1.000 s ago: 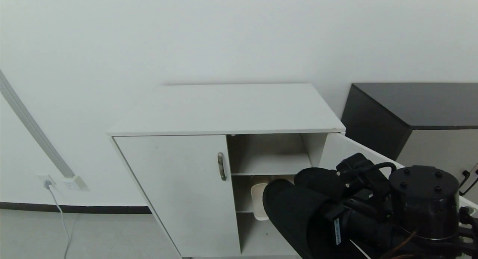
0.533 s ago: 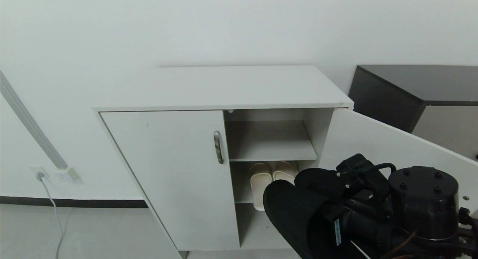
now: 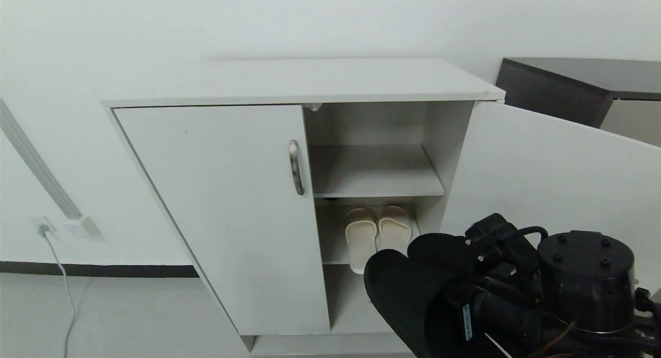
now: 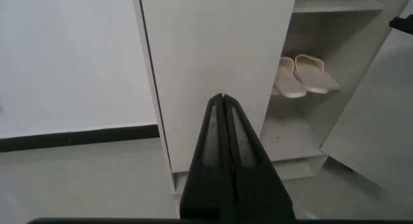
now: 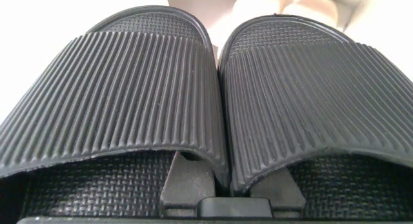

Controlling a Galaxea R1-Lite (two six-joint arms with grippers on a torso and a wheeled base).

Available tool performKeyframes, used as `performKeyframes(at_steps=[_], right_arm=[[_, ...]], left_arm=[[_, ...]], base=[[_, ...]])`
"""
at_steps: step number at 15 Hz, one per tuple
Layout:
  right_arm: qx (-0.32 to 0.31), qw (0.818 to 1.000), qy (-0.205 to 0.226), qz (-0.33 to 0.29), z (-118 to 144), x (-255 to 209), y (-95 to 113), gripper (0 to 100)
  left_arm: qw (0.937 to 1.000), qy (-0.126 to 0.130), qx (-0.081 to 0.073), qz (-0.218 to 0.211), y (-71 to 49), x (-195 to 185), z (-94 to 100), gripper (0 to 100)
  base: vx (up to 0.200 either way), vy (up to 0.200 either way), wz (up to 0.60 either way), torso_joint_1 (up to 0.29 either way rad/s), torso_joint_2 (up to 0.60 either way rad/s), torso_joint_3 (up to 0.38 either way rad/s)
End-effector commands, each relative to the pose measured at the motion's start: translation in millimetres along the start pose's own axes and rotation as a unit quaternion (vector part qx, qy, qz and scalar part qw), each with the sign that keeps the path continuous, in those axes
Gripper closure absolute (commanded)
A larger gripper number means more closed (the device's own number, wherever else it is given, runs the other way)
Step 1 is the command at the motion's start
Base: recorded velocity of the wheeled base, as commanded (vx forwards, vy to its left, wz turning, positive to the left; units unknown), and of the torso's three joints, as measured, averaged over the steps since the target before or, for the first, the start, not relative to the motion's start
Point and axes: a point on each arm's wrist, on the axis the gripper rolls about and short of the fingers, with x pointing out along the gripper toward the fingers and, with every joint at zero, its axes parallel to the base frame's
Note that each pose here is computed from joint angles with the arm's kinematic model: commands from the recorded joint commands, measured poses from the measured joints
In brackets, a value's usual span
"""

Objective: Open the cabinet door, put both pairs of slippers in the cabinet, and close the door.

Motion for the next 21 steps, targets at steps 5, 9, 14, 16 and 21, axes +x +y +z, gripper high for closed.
performKeyframes(at_steps=[5, 9, 14, 16, 21], right_arm=[[-0.001, 1.0, 0.003, 0.0, -2, 0, 0, 100], [-0.003, 1.0, 0.006, 0.003, -4, -1, 1, 100], [-0.027, 0.999, 0.009, 0.017, -6, -2, 10, 100], [-0.02, 1.0, -0.002, 0.001, 4, 18, 24, 100], [0.011, 0.983, -0.004, -0.182, -15, 119, 67, 100]], left_arm=[[1.0, 0.0, 0.0, 0.0, 0.0, 0, 0.0, 100], [1.0, 0.0, -0.001, 0.0, 0.0, 0, 0.0, 100], [1.0, 0.0, 0.0, 0.0, 0.0, 0, 0.0, 100], [1.0, 0.0, 0.0, 0.0, 0.0, 0, 0.0, 100], [1.0, 0.0, 0.001, 0.0, 0.0, 0, 0.0, 100]], base=[[0.0, 0.0, 0.0, -0.027, 0.41, 0.373], [0.0, 0.0, 0.0, -0.001, 0.07, 0.074], [0.0, 0.0, 0.0, 0.0, 0.0, 0.0], [0.0, 0.0, 0.0, 0.0, 0.0, 0.0], [0.0, 0.0, 0.0, 0.0, 0.0, 0.0]])
